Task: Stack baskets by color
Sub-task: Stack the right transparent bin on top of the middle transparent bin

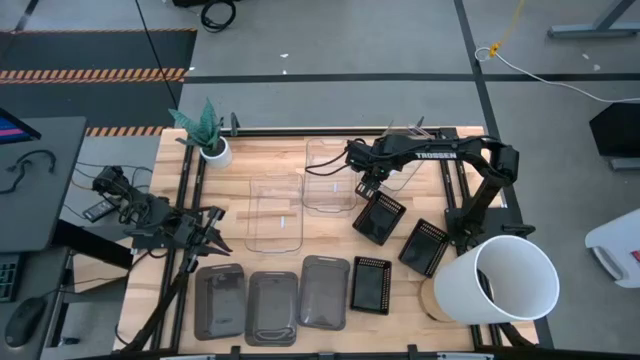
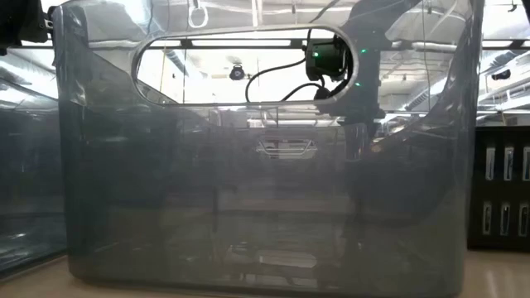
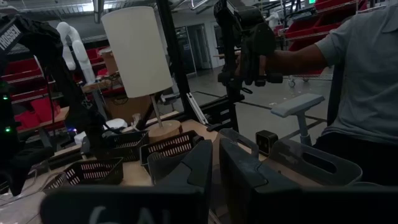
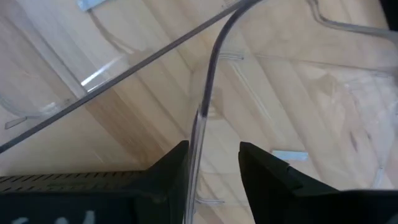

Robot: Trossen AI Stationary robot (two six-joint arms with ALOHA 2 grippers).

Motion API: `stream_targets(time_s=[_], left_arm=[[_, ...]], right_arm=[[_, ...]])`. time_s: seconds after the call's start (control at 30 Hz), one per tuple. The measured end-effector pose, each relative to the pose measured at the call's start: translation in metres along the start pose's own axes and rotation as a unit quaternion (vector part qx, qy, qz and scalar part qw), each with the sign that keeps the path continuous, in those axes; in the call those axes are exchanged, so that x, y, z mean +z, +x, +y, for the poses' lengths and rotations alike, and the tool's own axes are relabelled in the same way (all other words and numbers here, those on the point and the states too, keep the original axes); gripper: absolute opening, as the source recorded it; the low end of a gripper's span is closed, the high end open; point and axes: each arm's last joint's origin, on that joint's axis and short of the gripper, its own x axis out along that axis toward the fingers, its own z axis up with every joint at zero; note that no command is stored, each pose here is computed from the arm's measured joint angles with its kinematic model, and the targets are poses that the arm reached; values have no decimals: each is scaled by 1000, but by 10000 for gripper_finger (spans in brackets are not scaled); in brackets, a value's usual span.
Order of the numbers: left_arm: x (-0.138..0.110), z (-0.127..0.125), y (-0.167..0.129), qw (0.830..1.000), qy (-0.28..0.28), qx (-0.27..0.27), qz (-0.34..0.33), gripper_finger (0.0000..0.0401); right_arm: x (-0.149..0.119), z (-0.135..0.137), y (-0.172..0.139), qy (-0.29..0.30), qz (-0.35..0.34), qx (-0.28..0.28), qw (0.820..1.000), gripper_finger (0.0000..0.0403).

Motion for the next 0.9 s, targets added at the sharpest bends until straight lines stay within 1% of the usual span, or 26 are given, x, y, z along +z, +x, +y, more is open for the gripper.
stream_targets(time_s=[0.33, 0.53, 0.7, 0.9], left_arm=[[0, 0, 0, 1000, 0, 0, 0, 30], [0, 0, 0, 1000, 0, 0, 0, 35], [0, 0, 0, 1000, 0, 0, 0, 38], [0, 0, 0, 1000, 0, 0, 0, 33]], right_arm=[[1, -3, 2, 7, 9, 16, 1000, 85], [1, -4, 2, 7, 9, 17, 1000, 50], [0, -4, 2, 5, 12, 20, 1000, 11], [-2, -3, -3, -5, 32, 17, 999, 6]])
